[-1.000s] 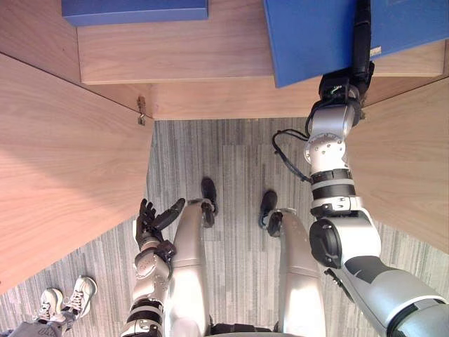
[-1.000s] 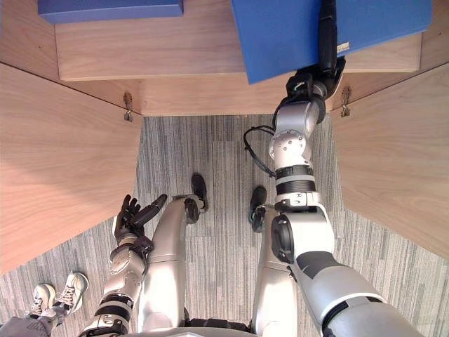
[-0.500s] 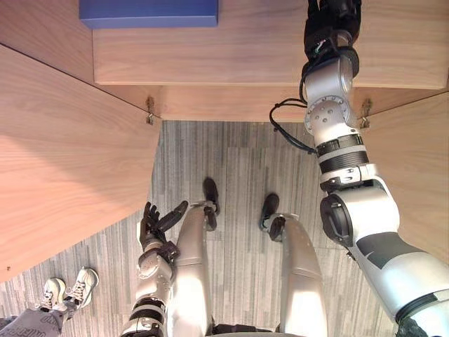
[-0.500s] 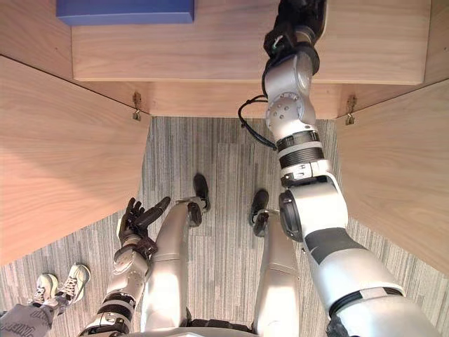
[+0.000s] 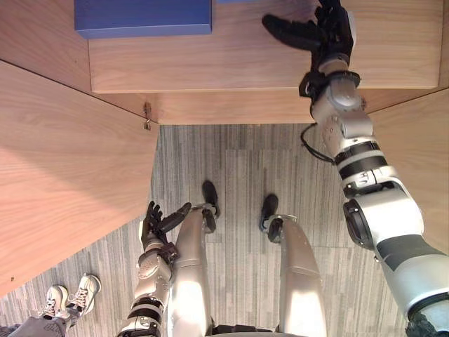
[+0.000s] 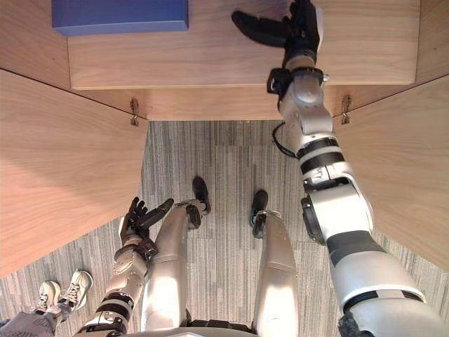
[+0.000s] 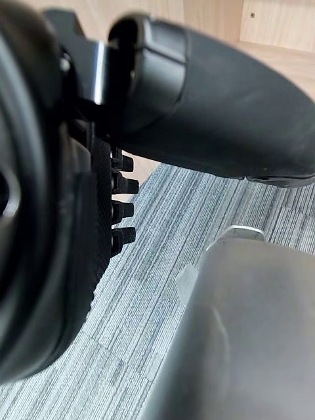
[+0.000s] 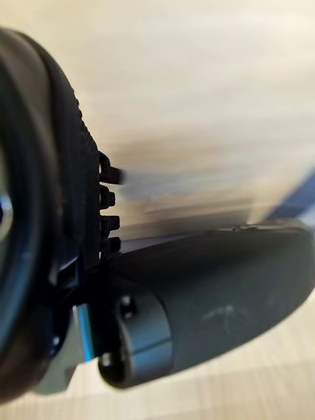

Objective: Walk over to the cabinet, pick up the folder, carry it to the office cabinet, place the folder inside the office cabinet, then close the office cabinet door

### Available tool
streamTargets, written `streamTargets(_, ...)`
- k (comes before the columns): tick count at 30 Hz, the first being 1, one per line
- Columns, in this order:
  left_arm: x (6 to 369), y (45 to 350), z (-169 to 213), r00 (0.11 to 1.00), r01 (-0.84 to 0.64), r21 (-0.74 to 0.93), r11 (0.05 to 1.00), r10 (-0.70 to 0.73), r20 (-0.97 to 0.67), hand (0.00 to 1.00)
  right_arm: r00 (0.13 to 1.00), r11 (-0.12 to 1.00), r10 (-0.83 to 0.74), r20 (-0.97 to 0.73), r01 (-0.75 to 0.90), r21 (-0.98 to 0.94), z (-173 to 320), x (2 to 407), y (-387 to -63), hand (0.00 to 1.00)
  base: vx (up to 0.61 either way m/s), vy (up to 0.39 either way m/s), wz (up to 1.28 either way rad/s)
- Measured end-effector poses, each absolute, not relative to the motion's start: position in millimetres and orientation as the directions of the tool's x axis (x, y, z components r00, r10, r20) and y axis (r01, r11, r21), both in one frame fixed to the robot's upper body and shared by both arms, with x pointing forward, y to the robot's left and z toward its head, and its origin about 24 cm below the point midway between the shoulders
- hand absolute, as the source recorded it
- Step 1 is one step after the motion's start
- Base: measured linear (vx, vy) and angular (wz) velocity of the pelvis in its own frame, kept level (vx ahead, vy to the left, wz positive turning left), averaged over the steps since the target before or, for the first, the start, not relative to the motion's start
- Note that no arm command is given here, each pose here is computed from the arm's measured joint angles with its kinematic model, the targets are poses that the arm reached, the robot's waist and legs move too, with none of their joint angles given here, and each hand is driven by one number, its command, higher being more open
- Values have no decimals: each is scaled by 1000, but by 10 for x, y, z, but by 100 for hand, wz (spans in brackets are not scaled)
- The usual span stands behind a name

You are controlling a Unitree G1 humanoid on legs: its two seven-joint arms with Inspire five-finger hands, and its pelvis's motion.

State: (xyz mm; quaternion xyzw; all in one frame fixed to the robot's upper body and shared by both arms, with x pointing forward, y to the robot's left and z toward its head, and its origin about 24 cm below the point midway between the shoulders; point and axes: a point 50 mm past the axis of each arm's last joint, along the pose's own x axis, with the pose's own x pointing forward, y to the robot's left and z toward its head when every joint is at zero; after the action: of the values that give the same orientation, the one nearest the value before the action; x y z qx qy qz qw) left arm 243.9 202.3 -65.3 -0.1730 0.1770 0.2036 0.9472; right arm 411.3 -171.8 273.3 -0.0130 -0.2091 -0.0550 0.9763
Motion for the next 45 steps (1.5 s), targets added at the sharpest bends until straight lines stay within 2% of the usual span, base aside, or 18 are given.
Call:
streamTargets(4,2430,2015,-692,849,-439,-238,866,314,-425,100,910,979,-89,406,155,-135,2524,4080,-1778,0,-22,-14,-8)
streamTargets(10,2432,2010,-695,852,-431,-239,870,306,-424,100,921,967,-68,384,156,-202,2248,3998,-1852,0,-3,-4,-1)
streamTargets(15,2430,2010,-699,857,-419,-241,875,294,-424,100,940,968,41,338,47,-246,2002,3921,-1726,0,0,0,0)
streamTargets(19,2430,2009,-700,856,-420,-242,875,294,-424,100,941,974,58,334,20,-226,1973,3926,-1610,0,0,0,0)
streamTargets(27,2447,1998,-674,859,-427,-252,868,303,-413,100,931,972,-6,365,91,-215,2351,4103,-1245,0,0,0,0)
streamTargets(34,2473,1974,-632,863,-435,-264,861,316,-393,100,902,945,-34,431,170,-281,2848,4167,-1123,0,17,-9,10)
streamTargets(41,2495,1915,-605,872,-428,-286,858,308,-382,100,896,934,-81,437,221,-281,3024,4186,-1265,0,-16,-17,14)
streamTargets(45,2499,1912,-599,869,-437,-297,849,314,-382,100,867,961,-119,484,222,-162,2963,4071,-1464,0,-34,-25,7)
